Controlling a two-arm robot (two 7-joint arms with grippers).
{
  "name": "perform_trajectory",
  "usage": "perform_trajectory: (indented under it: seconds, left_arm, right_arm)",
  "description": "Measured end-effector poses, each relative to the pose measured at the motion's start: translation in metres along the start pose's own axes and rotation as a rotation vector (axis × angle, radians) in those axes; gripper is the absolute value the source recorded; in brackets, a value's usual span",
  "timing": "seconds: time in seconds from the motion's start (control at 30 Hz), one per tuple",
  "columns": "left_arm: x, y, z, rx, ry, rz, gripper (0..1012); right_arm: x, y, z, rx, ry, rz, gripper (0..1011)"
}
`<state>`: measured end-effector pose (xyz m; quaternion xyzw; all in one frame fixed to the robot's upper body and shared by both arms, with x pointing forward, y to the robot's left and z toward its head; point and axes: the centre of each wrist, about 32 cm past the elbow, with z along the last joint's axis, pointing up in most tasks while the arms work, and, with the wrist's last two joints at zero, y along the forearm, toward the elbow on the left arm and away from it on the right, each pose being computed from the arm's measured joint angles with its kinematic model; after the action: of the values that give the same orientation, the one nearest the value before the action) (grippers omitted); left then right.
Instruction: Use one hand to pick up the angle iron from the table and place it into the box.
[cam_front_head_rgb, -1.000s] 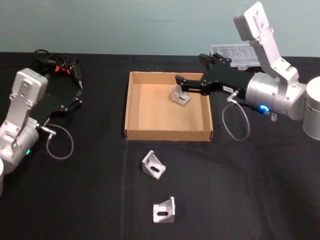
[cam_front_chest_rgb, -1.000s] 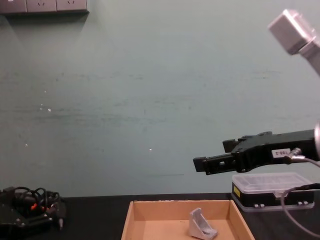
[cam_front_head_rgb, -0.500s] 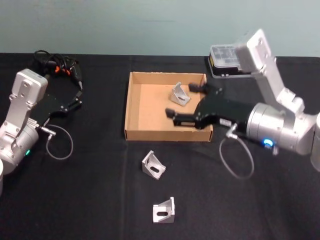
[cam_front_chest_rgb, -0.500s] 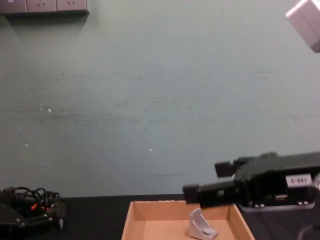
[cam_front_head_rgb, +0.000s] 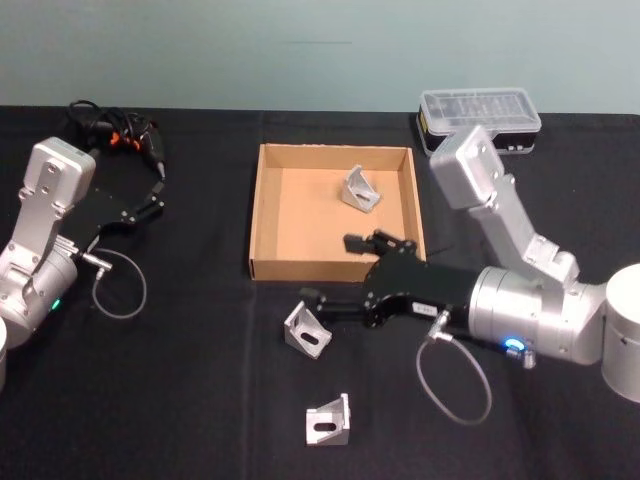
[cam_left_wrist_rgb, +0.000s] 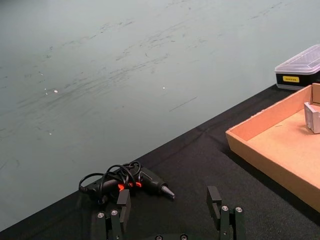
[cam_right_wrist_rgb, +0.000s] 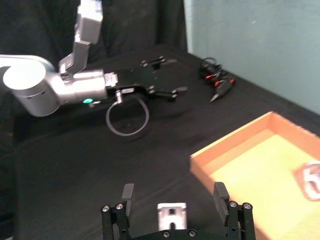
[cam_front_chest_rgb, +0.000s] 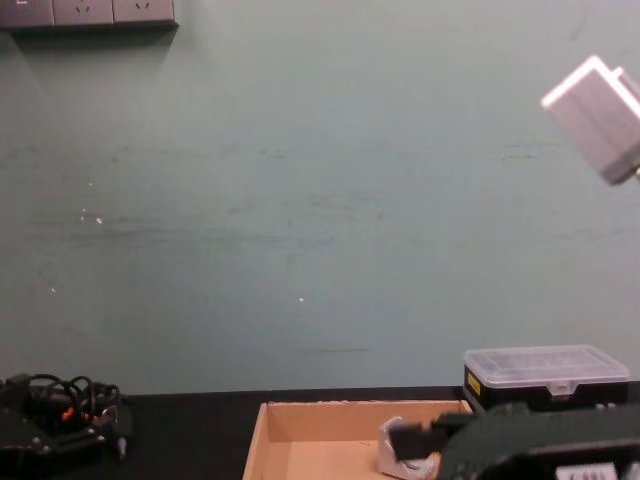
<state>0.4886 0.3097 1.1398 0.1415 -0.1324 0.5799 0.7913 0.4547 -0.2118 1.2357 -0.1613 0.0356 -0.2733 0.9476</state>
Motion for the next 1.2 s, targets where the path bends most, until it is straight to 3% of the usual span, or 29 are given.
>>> perform_trajectory:
  seconds: [0.4, 0.8, 1.2]
  left_arm:
    - [0.0, 0.0, 0.0, 0.0, 0.0, 0.0, 1000]
    - [0.0, 0.0, 0.0, 0.0, 0.0, 0.0, 1000]
    - [0.0, 0.0, 0.0, 0.0, 0.0, 0.0, 1000]
  right_arm:
    - [-0.013, 0.015, -0.014, -0.078, 0.008, 0.041, 1003]
    - [-0.01, 0.022, -0.023, -0.152, -0.04, 0.005, 1003]
    - [-0.004, 0.037, -0.035, -0.184, -0.024, -0.02, 1003]
